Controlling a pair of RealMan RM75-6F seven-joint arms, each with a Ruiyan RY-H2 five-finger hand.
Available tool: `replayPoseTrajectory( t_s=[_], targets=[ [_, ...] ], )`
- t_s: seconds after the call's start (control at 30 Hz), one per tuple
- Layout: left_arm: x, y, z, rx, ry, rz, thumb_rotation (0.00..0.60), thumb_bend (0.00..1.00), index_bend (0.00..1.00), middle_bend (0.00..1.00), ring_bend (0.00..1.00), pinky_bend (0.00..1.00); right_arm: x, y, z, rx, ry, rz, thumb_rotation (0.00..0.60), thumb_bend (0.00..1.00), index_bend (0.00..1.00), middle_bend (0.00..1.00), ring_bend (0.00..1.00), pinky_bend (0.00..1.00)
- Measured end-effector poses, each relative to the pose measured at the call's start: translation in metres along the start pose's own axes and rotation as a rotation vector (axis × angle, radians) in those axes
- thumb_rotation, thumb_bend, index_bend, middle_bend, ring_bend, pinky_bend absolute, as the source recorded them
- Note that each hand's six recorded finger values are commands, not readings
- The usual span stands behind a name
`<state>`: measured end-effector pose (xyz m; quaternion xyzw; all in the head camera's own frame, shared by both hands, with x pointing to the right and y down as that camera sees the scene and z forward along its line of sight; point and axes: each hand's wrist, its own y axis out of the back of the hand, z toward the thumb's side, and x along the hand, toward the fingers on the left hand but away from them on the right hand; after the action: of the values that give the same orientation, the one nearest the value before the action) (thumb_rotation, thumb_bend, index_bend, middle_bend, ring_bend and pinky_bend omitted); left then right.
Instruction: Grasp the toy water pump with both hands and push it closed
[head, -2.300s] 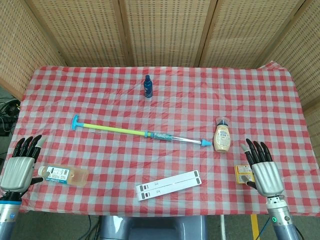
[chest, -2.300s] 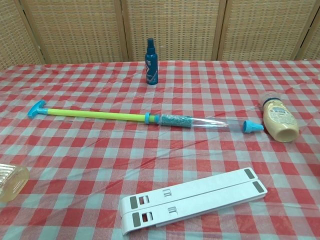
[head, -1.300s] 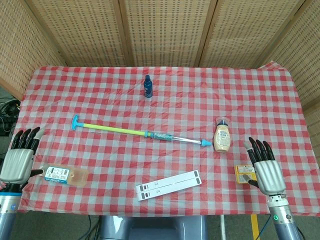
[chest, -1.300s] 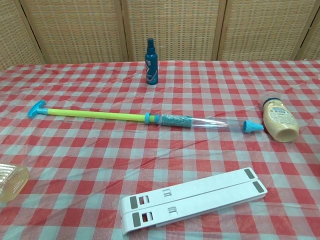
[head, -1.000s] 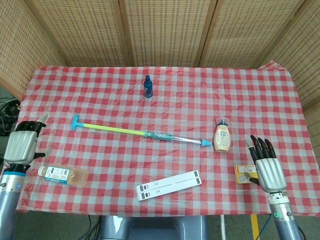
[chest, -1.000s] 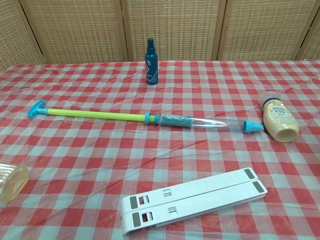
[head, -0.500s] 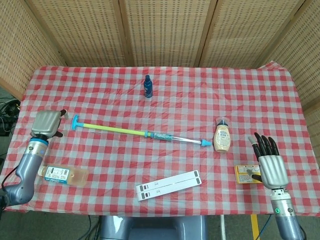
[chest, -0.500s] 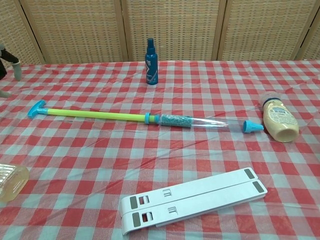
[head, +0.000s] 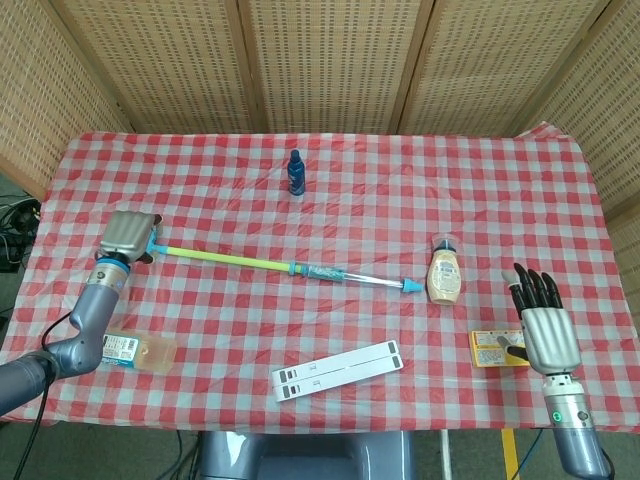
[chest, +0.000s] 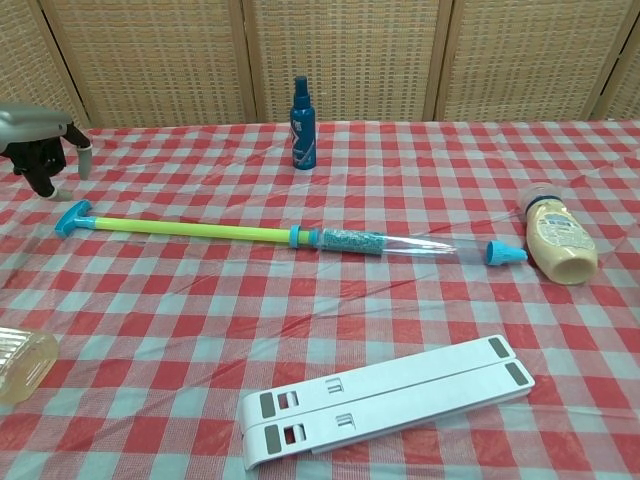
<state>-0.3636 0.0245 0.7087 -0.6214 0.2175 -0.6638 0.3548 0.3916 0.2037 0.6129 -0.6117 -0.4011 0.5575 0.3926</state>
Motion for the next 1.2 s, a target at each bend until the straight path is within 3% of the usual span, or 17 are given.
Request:
replayPoseTrajectory(
  t_s=[0.63, 1.2],
  targets=[
    [0.03, -0.029, 0.009, 0.034, 0.008, -0.072, 0.6, 0.31, 0.46, 0.8, 0.66, 0.56, -0.004, -0.005, -0.007, -0.002, -0.026, 0.008, 0.6, 0.18, 0.0, 0.0, 0.0, 0.0],
    [0.04, -0.04, 0.015, 0.05, 0.008, -0.085, 0.6, 0.32, 0.48, 0.8, 0.66, 0.56, -0.004, -0.007, -0.008, -0.014, -0.03, 0.015, 0.6, 0.18, 0.0, 0.0, 0.0, 0.0]
  ],
)
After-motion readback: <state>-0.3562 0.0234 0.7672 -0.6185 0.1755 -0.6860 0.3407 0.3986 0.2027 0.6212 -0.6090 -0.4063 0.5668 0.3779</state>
